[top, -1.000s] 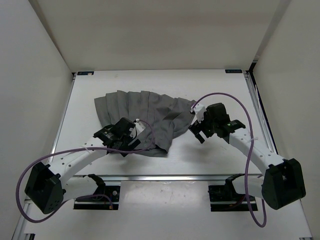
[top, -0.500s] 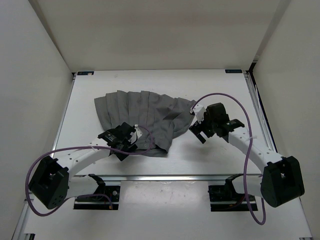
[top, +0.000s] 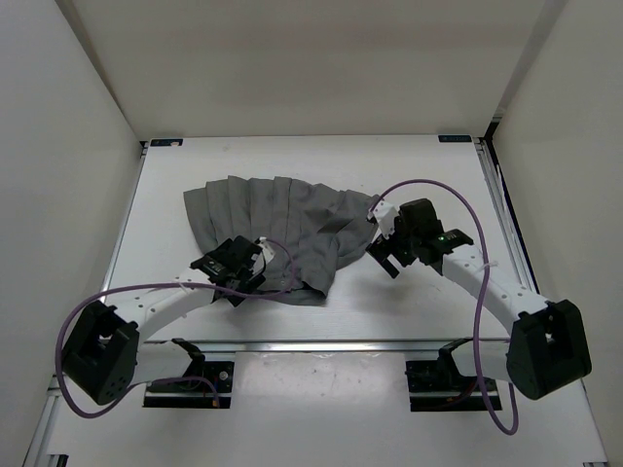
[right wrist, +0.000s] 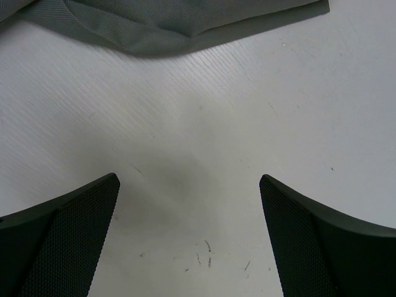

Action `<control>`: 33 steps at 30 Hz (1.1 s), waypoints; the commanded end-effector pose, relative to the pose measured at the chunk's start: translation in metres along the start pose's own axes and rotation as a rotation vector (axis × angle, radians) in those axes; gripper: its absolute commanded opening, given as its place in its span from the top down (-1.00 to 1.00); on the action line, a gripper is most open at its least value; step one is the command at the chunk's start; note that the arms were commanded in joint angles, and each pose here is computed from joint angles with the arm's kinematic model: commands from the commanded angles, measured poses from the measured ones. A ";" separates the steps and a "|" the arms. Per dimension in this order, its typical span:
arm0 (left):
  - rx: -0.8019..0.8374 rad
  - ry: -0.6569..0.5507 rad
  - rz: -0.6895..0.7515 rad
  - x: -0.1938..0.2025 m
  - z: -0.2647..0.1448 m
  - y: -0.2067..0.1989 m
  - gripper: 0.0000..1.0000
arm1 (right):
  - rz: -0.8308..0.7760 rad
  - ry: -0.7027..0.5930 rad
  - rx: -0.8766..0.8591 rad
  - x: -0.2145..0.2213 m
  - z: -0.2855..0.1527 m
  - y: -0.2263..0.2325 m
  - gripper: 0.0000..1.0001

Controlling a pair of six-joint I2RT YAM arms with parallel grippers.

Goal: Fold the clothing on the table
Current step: Flatten the skirt out

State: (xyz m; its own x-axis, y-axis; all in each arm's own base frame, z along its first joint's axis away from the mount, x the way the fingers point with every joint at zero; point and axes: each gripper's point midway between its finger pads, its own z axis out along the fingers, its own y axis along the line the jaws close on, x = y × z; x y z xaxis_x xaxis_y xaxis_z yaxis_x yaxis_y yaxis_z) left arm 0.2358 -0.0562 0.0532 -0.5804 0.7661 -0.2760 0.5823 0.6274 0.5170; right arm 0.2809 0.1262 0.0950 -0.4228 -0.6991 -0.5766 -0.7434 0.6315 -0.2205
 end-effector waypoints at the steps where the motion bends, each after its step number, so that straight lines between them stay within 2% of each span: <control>1: -0.038 -0.057 -0.019 -0.022 0.000 0.012 -0.97 | 0.008 -0.019 0.023 -0.013 -0.004 -0.008 -0.99; 4: -0.047 -0.059 -0.017 -0.023 0.005 0.011 -0.97 | 0.015 -0.022 0.037 -0.013 -0.007 -0.011 -0.98; 6: -0.049 -0.056 -0.020 -0.021 0.008 0.009 -0.90 | 0.014 -0.010 0.033 -0.009 -0.006 -0.010 -0.99; 7: -0.059 -0.050 -0.020 -0.021 0.009 0.009 -0.81 | 0.013 -0.020 0.035 -0.012 -0.006 -0.011 -0.98; 9: -0.101 -0.042 -0.020 -0.021 0.009 0.016 -0.21 | 0.014 -0.020 0.044 -0.011 -0.008 -0.014 -1.00; 11: -0.150 -0.021 -0.035 -0.016 0.010 0.022 0.92 | 0.017 -0.018 0.035 -0.009 -0.008 -0.012 -0.98; 12: -0.199 -0.027 -0.062 -0.017 0.007 0.031 1.00 | 0.013 -0.024 0.032 -0.012 -0.007 -0.010 -0.98; 15: -0.247 -0.014 -0.074 -0.016 0.003 0.039 1.00 | 0.001 -0.024 -0.062 -0.021 -0.013 0.003 -0.98; 17: -0.207 -0.014 -0.070 -0.022 -0.001 0.031 1.00 | 0.014 -0.009 -0.134 -0.028 -0.019 0.014 -0.98; 22: -0.114 -0.053 -0.069 -0.061 -0.013 0.001 1.00 | 0.085 -0.009 -0.344 -0.036 -0.031 0.016 -0.98; 26: -0.052 -0.089 -0.072 -0.098 -0.008 -0.021 1.00 | 0.186 -0.043 -0.391 -0.041 -0.033 0.013 -0.99; 27: -0.052 -0.134 -0.102 -0.120 -0.014 -0.019 1.00 | 0.162 -0.050 -0.391 -0.043 -0.035 0.020 -0.98; 28: -0.033 -0.124 -0.100 -0.129 -0.006 -0.029 1.00 | 0.135 -0.047 -0.342 -0.039 -0.036 0.018 -0.97; 29: -0.022 -0.154 -0.119 -0.152 -0.006 -0.031 1.00 | 0.112 -0.045 -0.324 -0.038 -0.035 0.021 -0.90; 33: 0.019 -0.256 -0.180 -0.233 -0.020 -0.048 1.00 | 0.080 -0.036 -0.262 -0.026 -0.039 0.021 -0.93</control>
State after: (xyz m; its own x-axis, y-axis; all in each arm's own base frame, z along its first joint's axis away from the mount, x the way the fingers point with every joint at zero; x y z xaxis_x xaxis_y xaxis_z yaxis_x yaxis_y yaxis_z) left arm 0.3157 -0.2078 0.0776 -0.5511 0.7296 -0.4049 0.5175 0.6795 0.5200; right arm 0.2554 0.1489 0.1263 -0.4929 -0.6383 -0.5913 -0.8232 0.5623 0.0792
